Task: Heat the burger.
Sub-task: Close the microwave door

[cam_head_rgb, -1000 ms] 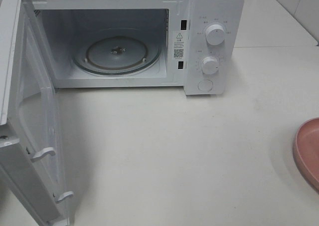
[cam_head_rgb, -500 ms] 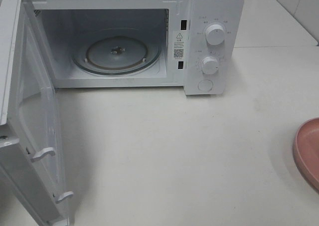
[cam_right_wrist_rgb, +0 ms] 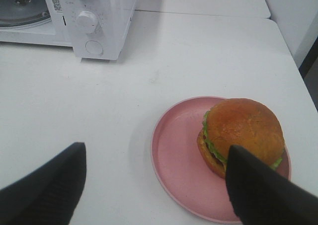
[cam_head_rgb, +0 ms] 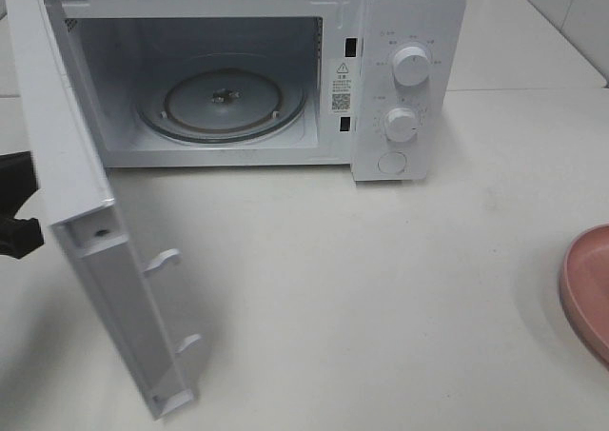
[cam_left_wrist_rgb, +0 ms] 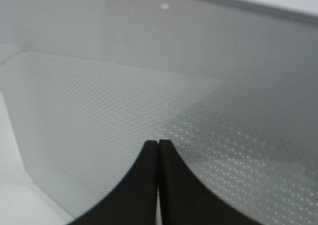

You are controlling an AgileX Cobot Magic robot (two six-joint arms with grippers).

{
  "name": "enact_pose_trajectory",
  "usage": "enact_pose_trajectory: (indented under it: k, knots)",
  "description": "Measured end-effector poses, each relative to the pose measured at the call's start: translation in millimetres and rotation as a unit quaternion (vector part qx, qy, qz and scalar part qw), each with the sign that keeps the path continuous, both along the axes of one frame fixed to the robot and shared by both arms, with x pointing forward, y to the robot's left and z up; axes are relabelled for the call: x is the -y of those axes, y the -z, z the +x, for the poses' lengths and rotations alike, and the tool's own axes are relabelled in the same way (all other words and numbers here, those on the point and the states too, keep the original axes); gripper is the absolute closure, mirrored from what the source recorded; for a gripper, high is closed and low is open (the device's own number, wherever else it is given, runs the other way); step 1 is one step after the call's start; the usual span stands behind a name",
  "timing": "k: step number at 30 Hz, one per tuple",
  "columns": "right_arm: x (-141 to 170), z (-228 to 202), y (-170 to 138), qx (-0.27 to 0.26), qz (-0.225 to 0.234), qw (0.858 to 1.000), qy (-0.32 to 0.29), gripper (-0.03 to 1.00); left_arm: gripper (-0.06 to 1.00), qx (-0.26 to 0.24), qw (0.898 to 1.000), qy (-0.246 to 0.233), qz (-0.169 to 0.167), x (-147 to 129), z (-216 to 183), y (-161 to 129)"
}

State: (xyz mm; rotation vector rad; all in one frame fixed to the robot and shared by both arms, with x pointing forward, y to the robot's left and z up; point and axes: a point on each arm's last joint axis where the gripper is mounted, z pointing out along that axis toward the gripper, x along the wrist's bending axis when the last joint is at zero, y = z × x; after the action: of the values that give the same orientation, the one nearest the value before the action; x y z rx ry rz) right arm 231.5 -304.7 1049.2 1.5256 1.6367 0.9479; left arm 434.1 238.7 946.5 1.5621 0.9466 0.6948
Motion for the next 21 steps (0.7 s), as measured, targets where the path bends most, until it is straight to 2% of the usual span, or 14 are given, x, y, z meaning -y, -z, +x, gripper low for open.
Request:
enact_pose_trajectory:
  k: [7,14,21]
  knots:
    - [0,0,0,0.000,0.000,1.000,0.000,0.21,0.94,-0.006,0.999,-0.029,-0.020,22,4,2]
    - [0,0,0,0.000,0.000,1.000,0.000,0.21,0.94,-0.015,1.000,-0.022,-0.015,45,11,3]
    - [0,0,0,0.000,0.000,1.000,0.000,0.21,0.94,-0.024,0.999,-0.030,-0.034,73,25,4]
